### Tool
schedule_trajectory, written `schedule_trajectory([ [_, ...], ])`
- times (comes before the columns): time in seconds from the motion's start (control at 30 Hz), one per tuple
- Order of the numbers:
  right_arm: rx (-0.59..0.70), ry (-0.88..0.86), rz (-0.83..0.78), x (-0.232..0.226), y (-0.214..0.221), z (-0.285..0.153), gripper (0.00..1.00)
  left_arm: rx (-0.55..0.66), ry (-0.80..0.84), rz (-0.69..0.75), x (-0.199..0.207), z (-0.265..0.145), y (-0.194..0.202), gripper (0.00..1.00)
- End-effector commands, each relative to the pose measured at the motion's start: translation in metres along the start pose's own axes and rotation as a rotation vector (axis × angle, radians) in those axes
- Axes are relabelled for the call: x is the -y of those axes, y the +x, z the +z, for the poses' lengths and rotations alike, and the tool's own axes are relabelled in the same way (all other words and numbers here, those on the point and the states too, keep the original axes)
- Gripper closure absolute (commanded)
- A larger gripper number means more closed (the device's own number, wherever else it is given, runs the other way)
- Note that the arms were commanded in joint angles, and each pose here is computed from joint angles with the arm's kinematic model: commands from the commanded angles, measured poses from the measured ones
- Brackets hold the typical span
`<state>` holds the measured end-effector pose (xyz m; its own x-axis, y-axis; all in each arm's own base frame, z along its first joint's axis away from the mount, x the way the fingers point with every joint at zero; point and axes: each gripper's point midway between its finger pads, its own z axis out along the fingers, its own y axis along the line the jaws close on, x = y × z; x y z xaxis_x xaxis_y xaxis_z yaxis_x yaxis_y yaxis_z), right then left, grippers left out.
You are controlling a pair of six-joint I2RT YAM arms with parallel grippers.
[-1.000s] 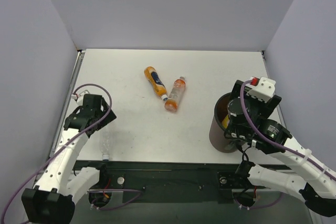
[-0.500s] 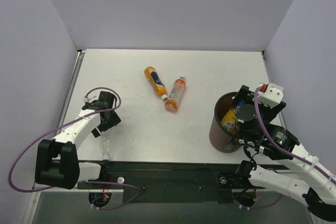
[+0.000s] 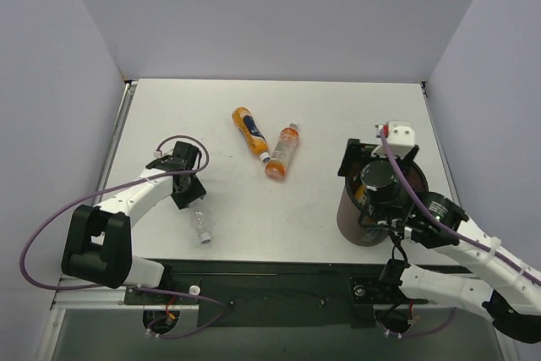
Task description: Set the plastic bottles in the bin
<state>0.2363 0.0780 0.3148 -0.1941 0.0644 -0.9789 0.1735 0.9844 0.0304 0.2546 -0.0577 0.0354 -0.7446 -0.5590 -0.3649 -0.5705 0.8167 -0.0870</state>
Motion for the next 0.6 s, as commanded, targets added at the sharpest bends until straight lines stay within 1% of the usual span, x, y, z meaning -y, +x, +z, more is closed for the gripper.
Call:
schedule_trajectory([
  [0.0, -0.073, -0.325, -0.037, -0.094, -0.002, -0.014, 0.16, 0.033, 0.180, 0.023, 0.057, -0.028, -0.015, 0.66],
  [0.03, -0.075, -0.357, -0.028, -0.106, -0.005, -0.016, 0.16, 0.055, 0.212, 0.041, 0.069, -0.039, -0.020, 0.67],
  [0.1, -0.117, -0.478, -0.028, -0.148, -0.003, -0.026, 0.16, 0.068, 0.282, 0.057, 0.083, -0.060, -0.025, 0.67],
  [0.2, -0.195, -0.652, -0.016, -0.204, 0.002, -0.043, 0.16, 0.111, 0.489, 0.078, 0.108, -0.105, -0.033, 0.67],
  [0.27, -0.249, -0.731, -0.003, -0.229, 0.013, -0.052, 0.16, 0.134, 0.587, 0.088, 0.114, -0.131, -0.036, 0.66],
  [0.43, -0.367, -0.866, 0.050, -0.267, 0.039, -0.068, 0.15, 0.156, 0.780, 0.138, 0.125, -0.192, -0.039, 0.66],
  [0.57, -0.414, -0.901, 0.108, -0.282, 0.045, -0.074, 0.15, 0.148, 0.914, 0.131, 0.136, -0.225, -0.038, 0.66],
])
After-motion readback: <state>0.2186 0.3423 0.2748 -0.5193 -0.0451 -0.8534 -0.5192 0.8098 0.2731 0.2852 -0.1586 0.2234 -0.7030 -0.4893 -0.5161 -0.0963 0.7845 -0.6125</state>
